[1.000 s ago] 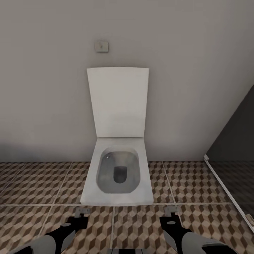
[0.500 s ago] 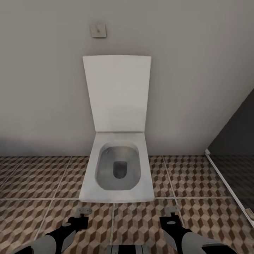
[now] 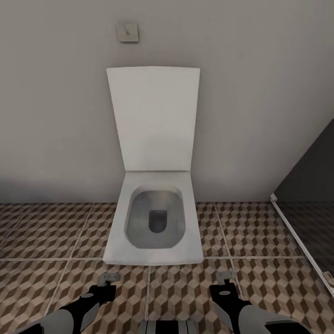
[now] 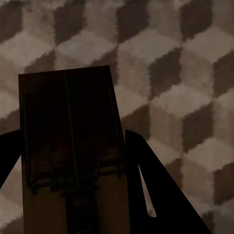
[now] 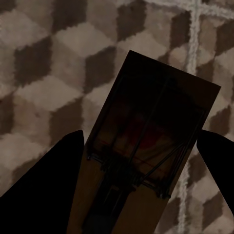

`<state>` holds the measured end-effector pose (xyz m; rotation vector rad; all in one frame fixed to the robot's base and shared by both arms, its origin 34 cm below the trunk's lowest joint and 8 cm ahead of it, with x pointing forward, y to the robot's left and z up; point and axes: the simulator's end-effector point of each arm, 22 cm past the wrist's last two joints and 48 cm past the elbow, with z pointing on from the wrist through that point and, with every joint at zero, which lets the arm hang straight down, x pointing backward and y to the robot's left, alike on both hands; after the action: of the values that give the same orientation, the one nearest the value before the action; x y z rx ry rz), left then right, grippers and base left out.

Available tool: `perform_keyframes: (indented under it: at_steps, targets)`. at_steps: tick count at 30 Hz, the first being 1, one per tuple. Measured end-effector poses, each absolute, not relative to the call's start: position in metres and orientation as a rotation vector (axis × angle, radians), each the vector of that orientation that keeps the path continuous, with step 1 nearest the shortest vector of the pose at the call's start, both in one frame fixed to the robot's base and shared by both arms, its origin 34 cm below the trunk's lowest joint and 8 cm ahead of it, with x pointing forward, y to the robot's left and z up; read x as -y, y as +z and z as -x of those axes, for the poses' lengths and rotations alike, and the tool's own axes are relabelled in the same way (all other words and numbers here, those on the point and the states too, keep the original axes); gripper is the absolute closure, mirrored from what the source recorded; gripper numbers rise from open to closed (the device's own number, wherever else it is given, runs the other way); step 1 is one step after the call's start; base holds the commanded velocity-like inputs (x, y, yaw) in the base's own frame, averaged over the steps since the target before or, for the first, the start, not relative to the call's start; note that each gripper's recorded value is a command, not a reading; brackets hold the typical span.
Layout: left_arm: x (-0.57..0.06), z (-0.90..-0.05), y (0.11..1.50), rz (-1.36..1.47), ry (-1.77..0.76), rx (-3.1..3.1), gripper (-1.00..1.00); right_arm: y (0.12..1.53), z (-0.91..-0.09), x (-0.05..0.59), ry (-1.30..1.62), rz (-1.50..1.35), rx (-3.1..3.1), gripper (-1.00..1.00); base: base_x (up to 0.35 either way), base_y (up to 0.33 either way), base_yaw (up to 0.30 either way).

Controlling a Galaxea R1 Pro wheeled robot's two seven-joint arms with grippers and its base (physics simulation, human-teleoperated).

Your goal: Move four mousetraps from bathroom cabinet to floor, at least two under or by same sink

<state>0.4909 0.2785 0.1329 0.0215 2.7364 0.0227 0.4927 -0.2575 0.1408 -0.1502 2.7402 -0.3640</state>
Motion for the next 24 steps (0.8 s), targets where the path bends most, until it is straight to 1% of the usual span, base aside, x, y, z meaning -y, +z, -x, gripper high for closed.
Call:
perform_keyframes:
  at_steps: [7,11,14,24]
  targets:
    - [-0.2792,-0.4910,0.1330,-0.021,0.025,-2.736,1.00,0.1409,-0.4928,0.2573,-0.364,0.152,-2.740,1.00,0.000,0.020,0.000]
    - [-0.2790,-0.4910,0.1330,-0.021,0.025,-2.736,1.00,0.1408,-0.4928,0.2572,-0.363,0.151,-2.740,1.00,0.000,0.221,0.000]
    - [-0.2787,-0.4910,0.1330,-0.021,0.025,-2.736,1.00,0.1408,-0.4928,0.2573,-0.364,0.151,-2.740,1.00,0.000,0.128,0.000]
    - [-0.2790,-0.4912,0.1331,-0.023,0.025,-2.735,1.00,0.1409,-0.4928,0.2574,-0.364,0.151,-2.740,1.00,0.000,0.021,0.000]
